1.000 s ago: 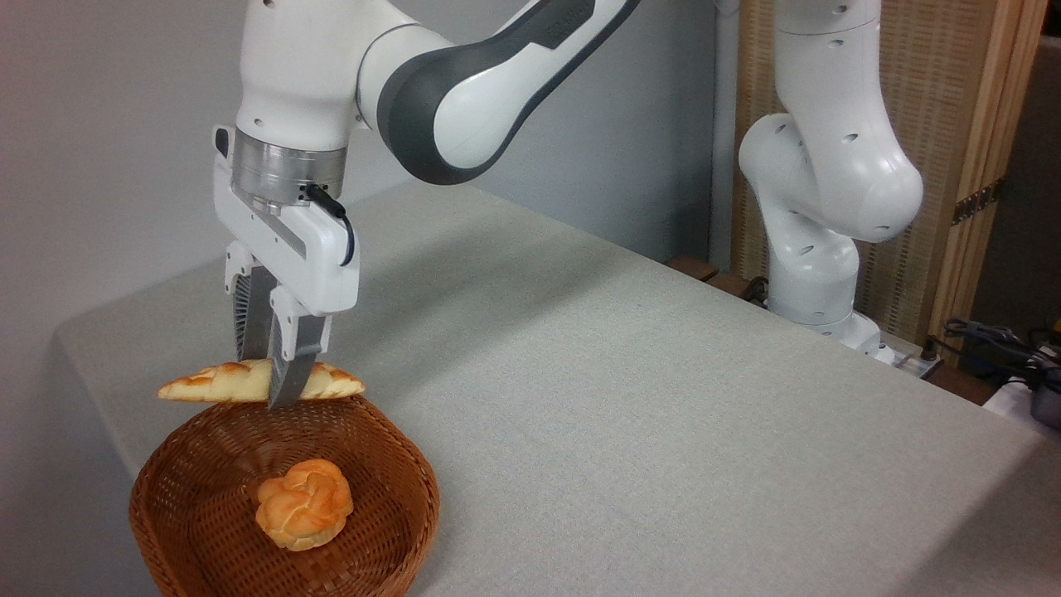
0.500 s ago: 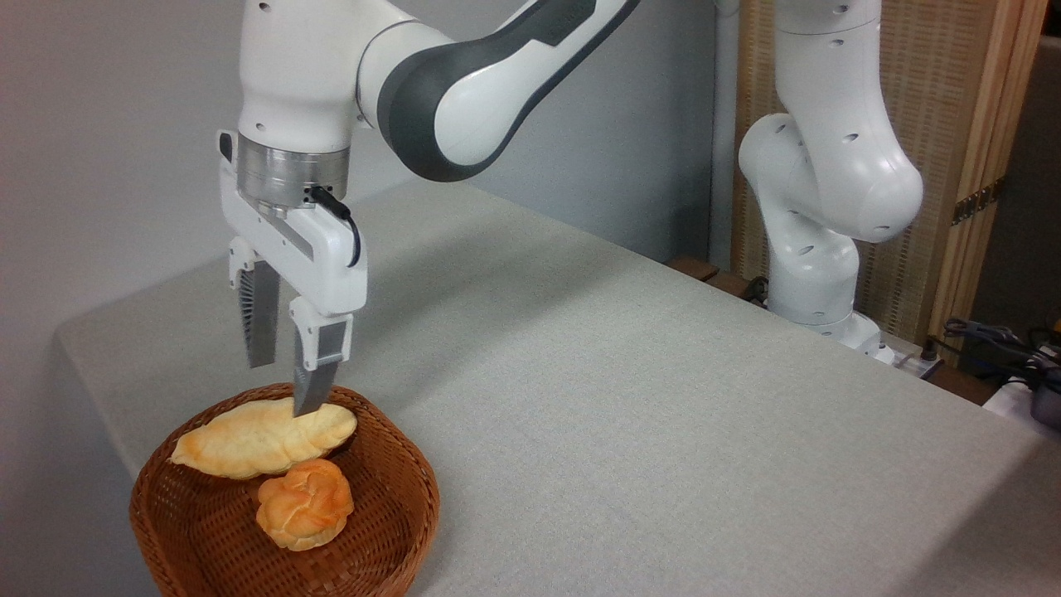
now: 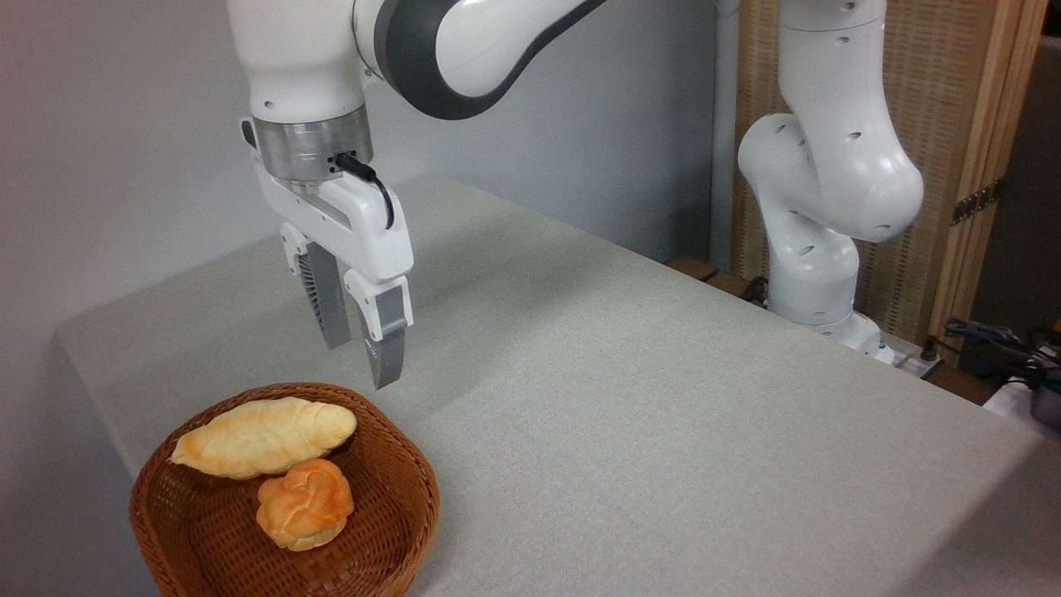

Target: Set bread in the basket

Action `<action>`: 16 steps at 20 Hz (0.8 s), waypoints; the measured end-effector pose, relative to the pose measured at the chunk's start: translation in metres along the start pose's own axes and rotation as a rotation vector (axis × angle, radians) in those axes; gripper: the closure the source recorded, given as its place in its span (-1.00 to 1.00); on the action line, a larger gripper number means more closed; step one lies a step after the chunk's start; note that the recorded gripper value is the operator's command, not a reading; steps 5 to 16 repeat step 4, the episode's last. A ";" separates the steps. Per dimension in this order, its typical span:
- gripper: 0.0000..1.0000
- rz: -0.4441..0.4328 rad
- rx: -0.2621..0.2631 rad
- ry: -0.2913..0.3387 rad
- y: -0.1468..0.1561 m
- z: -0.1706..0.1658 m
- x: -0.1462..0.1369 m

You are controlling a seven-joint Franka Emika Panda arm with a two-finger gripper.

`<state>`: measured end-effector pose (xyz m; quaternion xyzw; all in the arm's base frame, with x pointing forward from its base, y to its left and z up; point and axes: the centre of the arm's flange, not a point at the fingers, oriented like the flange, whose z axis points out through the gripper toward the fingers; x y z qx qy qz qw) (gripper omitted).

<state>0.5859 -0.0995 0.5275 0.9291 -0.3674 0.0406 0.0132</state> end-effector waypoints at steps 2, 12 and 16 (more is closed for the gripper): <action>-1.00 -0.016 -0.011 -0.021 -0.006 0.000 -0.008; -1.00 -0.024 -0.014 -0.027 -0.009 0.000 -0.011; -1.00 -0.024 -0.014 -0.027 -0.009 0.000 -0.011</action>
